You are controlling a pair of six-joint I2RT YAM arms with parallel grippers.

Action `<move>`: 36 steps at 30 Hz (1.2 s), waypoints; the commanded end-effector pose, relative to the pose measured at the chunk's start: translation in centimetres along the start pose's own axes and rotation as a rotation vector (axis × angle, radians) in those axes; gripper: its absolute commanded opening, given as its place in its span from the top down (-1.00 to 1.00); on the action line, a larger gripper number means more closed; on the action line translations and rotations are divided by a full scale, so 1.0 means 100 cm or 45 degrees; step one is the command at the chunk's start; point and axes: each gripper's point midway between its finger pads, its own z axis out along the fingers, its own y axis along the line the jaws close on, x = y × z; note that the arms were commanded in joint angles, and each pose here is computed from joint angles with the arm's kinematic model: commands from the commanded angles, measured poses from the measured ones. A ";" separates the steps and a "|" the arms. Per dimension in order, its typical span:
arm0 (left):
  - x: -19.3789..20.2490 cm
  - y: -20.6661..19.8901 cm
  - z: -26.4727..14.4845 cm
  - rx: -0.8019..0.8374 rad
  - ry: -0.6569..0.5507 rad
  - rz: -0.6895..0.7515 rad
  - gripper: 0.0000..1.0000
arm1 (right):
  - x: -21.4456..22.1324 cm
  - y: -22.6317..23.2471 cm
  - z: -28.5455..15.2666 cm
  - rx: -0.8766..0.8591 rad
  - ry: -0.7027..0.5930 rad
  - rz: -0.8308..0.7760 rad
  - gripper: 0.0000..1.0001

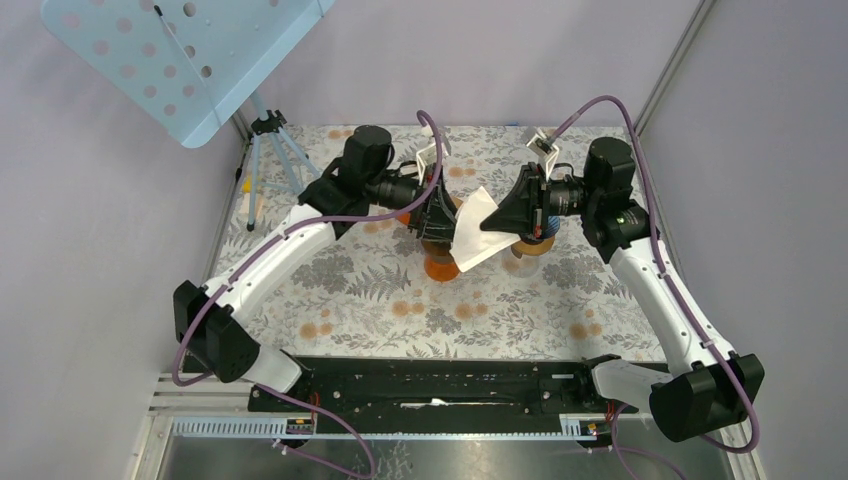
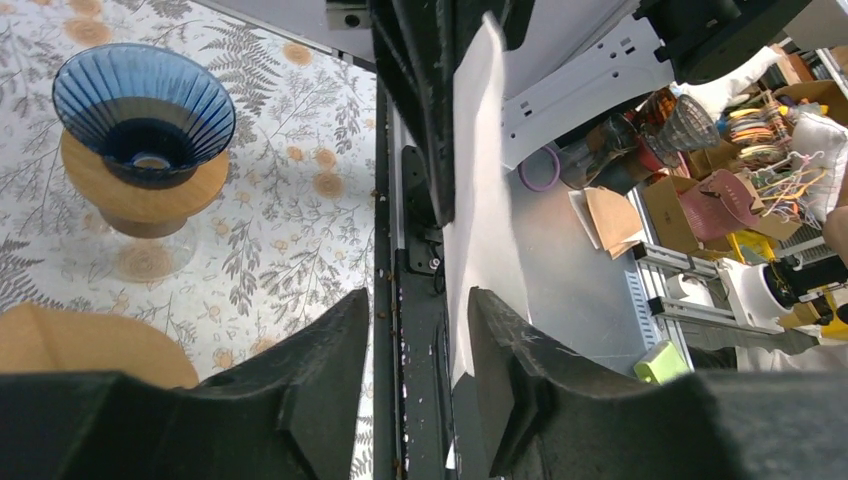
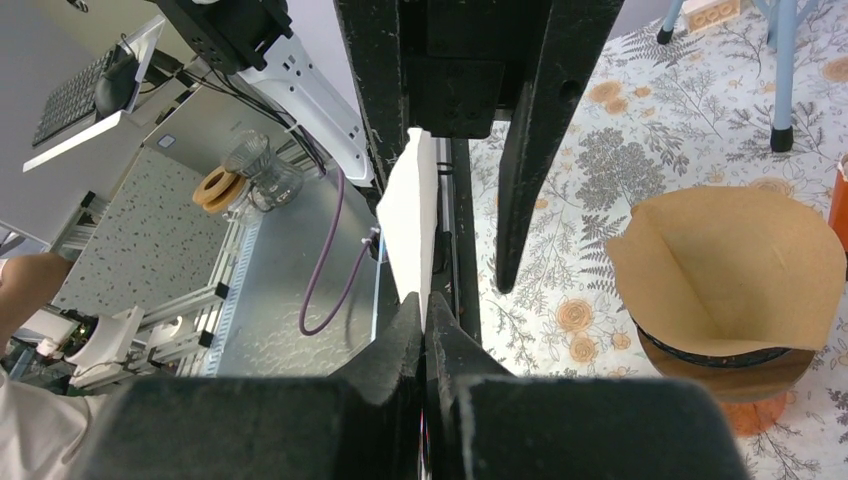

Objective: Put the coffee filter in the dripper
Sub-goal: Place the coffee filter in the coffee dripper.

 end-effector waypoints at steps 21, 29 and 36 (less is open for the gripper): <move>-0.010 -0.003 0.012 0.111 -0.067 -0.059 0.56 | -0.004 0.004 0.002 -0.021 -0.026 -0.069 0.96; -0.011 -0.005 0.012 0.110 -0.073 -0.074 1.00 | -0.005 -0.009 0.000 0.094 -0.025 -0.053 0.67; -0.021 0.021 0.002 -0.195 -0.146 -0.042 1.00 | -0.028 -0.051 -0.018 0.528 -0.021 -0.174 -0.04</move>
